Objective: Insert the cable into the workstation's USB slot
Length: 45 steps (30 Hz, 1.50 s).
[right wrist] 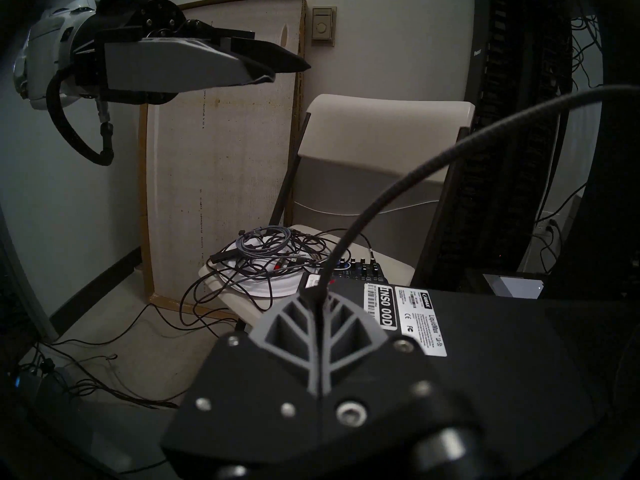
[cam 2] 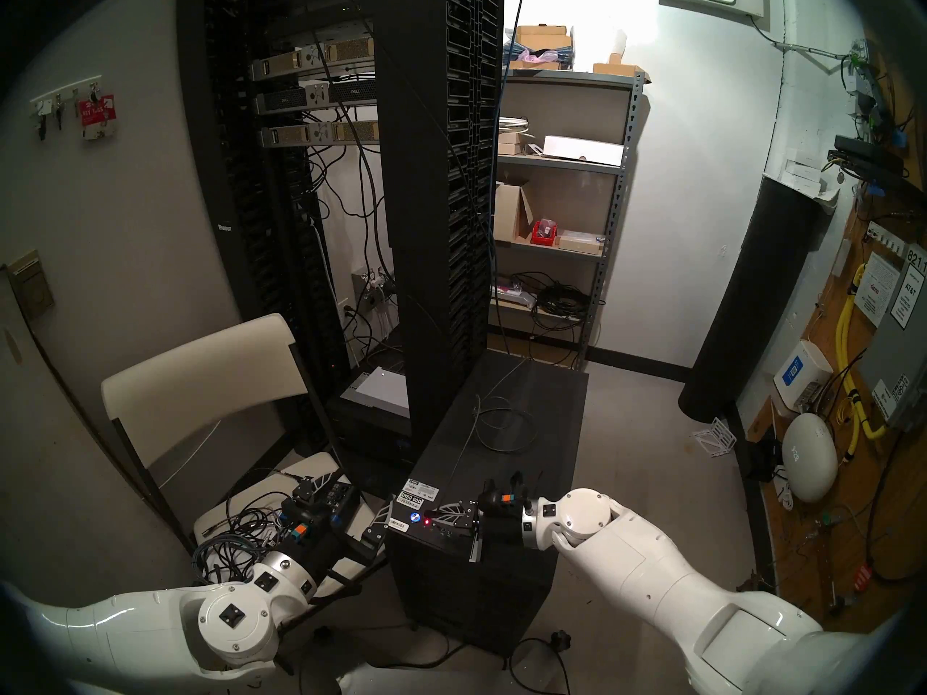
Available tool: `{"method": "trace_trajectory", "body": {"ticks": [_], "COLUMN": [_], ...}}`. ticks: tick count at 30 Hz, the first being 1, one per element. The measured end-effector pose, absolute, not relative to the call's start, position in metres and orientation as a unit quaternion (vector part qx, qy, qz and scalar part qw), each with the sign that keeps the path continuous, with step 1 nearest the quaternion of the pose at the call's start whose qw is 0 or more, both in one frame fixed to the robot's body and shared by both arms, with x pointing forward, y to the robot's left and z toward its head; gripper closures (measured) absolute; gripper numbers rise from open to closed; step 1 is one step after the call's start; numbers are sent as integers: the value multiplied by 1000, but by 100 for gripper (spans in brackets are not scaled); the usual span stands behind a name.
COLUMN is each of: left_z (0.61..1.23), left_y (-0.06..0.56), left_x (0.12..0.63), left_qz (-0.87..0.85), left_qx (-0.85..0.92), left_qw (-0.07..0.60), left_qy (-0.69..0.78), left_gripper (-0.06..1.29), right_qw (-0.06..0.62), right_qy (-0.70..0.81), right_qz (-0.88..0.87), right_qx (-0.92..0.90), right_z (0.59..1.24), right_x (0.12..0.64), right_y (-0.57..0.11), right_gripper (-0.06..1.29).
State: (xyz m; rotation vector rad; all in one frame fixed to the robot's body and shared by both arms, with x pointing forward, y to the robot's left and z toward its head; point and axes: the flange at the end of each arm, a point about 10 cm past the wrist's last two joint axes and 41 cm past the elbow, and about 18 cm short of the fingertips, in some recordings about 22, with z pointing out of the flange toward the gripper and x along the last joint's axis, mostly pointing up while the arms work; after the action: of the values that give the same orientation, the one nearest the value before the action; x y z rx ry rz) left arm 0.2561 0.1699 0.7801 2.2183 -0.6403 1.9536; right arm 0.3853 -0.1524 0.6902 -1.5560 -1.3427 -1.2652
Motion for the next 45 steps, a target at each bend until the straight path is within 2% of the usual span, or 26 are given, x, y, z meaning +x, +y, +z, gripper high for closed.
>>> {"method": "trace_trajectory", "body": {"ticks": [45], "left_z": [782], "left_y": [172], "left_x": [255], "left_qz": [648], "left_qx": [730], "left_qw": [56], "left_qy": [-211], "left_gripper": [-3], "right_qw": [362], "right_qy": [-509], "right_qz": [-464], "right_qx": [-628], "right_z": [674], "right_x": [388], "right_y": [-157], "right_gripper": [125]}}
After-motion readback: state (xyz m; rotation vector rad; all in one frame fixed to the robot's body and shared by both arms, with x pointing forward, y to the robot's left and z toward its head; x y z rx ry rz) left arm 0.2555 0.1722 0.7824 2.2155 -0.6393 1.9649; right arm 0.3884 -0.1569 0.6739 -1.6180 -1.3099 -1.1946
